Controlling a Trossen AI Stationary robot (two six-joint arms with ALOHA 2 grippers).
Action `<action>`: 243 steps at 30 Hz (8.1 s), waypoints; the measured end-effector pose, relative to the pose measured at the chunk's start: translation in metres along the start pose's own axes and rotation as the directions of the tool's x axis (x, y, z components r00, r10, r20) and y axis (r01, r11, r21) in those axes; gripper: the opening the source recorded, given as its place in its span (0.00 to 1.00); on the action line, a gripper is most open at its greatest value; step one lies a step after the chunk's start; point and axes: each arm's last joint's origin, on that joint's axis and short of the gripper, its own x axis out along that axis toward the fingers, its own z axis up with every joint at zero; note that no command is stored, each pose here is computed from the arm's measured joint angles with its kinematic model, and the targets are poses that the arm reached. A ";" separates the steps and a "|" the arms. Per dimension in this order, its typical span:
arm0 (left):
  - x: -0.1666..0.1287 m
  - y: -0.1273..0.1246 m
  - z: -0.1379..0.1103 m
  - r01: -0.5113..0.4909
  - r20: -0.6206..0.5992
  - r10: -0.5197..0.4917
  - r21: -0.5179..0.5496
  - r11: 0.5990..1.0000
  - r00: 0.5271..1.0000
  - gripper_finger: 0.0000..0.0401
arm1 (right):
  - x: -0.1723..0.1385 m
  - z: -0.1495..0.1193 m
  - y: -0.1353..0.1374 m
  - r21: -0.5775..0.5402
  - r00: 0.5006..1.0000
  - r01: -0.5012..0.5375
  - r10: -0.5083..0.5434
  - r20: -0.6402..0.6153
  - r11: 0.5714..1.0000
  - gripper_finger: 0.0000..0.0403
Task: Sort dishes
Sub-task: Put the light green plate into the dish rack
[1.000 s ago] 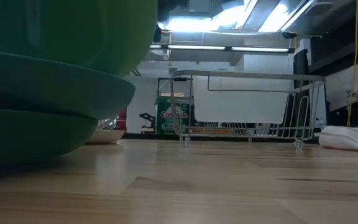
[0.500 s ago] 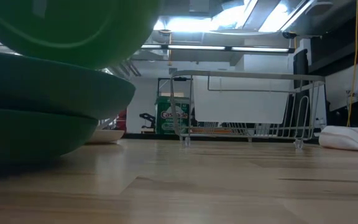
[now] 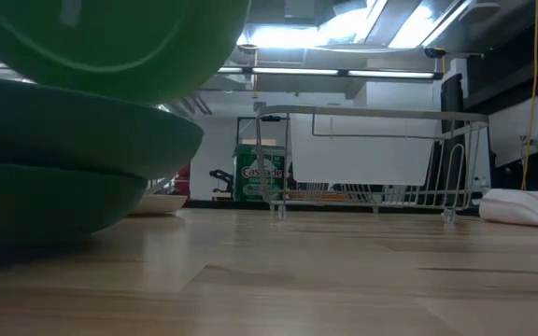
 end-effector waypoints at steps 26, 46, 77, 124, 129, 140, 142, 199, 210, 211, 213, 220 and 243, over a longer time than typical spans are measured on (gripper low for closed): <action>0.000 0.001 0.000 -0.022 0.004 0.023 -0.122 0.992 1.000 0.00 | 0.003 0.006 0.000 0.067 0.997 -0.032 0.027 0.069 0.997 0.25; 0.000 0.001 0.000 -0.031 0.004 0.031 -0.115 0.993 1.000 0.00 | 0.009 0.005 0.001 0.017 0.998 0.013 -0.014 0.066 1.000 0.52; 0.000 0.001 0.004 -0.057 0.053 0.053 0.082 0.995 0.997 0.01 | 0.040 -0.007 0.015 -0.153 0.985 -0.175 0.174 -0.017 0.973 0.15; -0.043 0.062 0.028 -0.794 0.277 0.761 0.014 0.607 0.587 0.32 | -0.169 -0.043 -0.180 -0.237 0.941 -0.158 0.219 0.257 0.959 0.04; -0.045 0.077 0.028 -0.841 0.244 0.816 -0.007 0.541 0.524 0.32 | -0.215 -0.071 -0.225 -0.121 0.967 0.122 -0.090 0.238 0.985 0.04; -0.049 0.088 0.027 -0.881 0.218 0.867 -0.058 0.470 0.448 0.32 | -0.288 -0.120 -0.262 -0.016 0.913 0.135 -0.118 0.390 0.991 0.04; -0.050 0.089 0.027 -0.881 0.218 0.869 -0.070 0.467 0.443 0.32 | -0.295 -0.124 -0.263 -0.023 0.897 0.098 -0.078 0.435 0.995 0.04; -0.041 0.124 0.024 -0.924 0.109 0.945 -0.204 0.324 0.307 0.32 | -0.235 -0.198 -0.314 0.511 0.886 -0.367 0.124 0.448 0.777 0.04; -0.056 0.216 0.026 -0.815 0.255 0.876 -0.329 0.477 0.410 0.32 | -0.232 -0.196 -0.312 0.512 0.889 -0.368 0.132 0.439 0.776 0.04; -0.058 0.226 0.024 -0.802 0.264 0.867 -0.336 0.494 0.424 0.32 | -0.232 -0.196 -0.312 0.512 0.889 -0.368 0.132 0.439 0.776 0.04; -0.063 0.247 0.018 -0.776 0.287 0.847 -0.345 0.528 0.448 0.32 | -0.232 -0.196 -0.312 0.512 0.889 -0.367 0.131 0.439 0.777 0.04; -0.085 0.317 -0.014 -0.704 0.334 0.805 -0.393 0.592 0.491 0.32 | -0.232 -0.196 -0.312 0.511 0.886 -0.372 0.133 0.443 0.775 0.04; -0.146 0.404 -0.053 -0.540 0.379 0.609 -0.282 0.793 0.696 0.32 | -0.196 -0.170 -0.295 0.445 0.865 -0.455 0.263 0.428 0.771 0.04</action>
